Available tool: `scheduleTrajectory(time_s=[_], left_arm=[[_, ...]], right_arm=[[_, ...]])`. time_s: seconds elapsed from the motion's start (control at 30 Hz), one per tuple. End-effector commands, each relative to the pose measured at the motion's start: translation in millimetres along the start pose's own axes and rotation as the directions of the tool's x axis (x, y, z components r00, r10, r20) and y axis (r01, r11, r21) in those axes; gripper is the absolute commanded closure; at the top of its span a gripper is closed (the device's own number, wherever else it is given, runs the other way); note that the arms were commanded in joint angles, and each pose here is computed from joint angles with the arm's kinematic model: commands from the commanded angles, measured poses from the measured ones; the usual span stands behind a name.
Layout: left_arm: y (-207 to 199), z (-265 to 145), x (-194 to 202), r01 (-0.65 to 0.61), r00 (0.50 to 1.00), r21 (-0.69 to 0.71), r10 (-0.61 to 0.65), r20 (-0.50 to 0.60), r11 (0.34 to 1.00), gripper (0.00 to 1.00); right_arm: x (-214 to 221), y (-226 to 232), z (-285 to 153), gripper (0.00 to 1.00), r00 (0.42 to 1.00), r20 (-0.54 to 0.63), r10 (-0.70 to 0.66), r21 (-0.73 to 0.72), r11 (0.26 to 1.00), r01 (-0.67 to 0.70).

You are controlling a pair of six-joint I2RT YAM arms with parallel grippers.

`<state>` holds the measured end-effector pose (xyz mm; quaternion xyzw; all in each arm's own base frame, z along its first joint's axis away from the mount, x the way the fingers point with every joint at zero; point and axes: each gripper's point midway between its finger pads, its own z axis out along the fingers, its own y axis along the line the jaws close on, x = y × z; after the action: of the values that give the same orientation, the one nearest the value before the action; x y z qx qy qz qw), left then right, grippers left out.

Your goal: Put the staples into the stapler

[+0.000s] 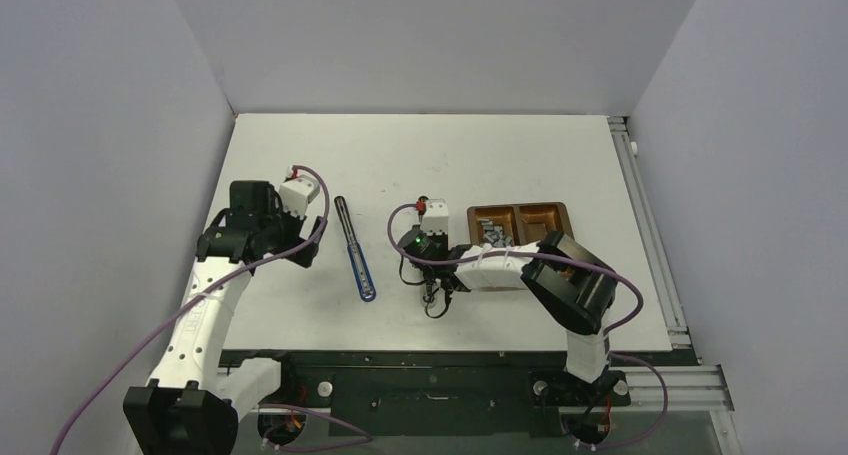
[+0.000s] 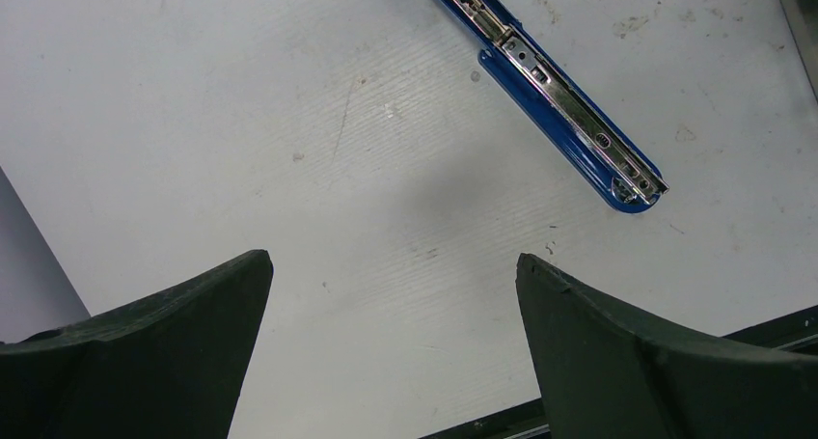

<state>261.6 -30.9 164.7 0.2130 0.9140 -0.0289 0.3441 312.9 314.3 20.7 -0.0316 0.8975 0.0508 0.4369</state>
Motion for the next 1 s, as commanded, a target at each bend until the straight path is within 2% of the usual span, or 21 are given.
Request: scheduleTrajectory(time_s=[0.0,0.1,0.3,0.47,0.67,0.83,0.97], left_arm=[[1.6,-10.6,-13.6,-0.014,0.998,-0.002,0.014,0.054,1.000,0.04],[1.4,-12.3,-16.7,-0.015,0.998,0.000,0.015,0.065,1.000,0.04],[1.1,-13.4,-23.1,-0.014,0.997,0.008,0.014,0.078,1.000,0.04],[-0.2,-16.1,-28.7,0.009,0.997,0.021,-0.011,0.079,1.000,0.04],[7.1,-21.5,-36.5,0.053,0.993,-0.004,-0.052,0.103,0.999,0.04],[18.4,-21.9,-39.1,0.082,0.991,-0.056,-0.076,0.110,0.995,0.04],[18.7,-22.0,-39.8,0.104,0.990,-0.043,-0.099,0.101,0.994,0.04]], right_arm=[[2.4,-13.8,-8.4,0.91,1.000,-0.007,-0.015,0.053,0.998,0.015],[-12.4,-17.7,-12.5,0.87,0.999,0.022,-0.043,0.080,0.996,0.042],[-46.8,-14.7,-27.6,0.68,0.991,0.074,-0.116,0.082,0.991,0.110],[-69.4,8.7,-43.2,0.57,0.985,0.116,-0.128,0.033,0.992,0.125],[-79.6,71.2,-54.3,0.47,0.982,0.144,-0.122,-0.115,0.984,0.139],[-79.5,143.1,-42.5,0.44,0.981,0.134,-0.141,-0.266,0.948,0.173],[-67.8,175.9,-23.3,0.42,0.973,0.110,-0.202,-0.283,0.932,0.226]])
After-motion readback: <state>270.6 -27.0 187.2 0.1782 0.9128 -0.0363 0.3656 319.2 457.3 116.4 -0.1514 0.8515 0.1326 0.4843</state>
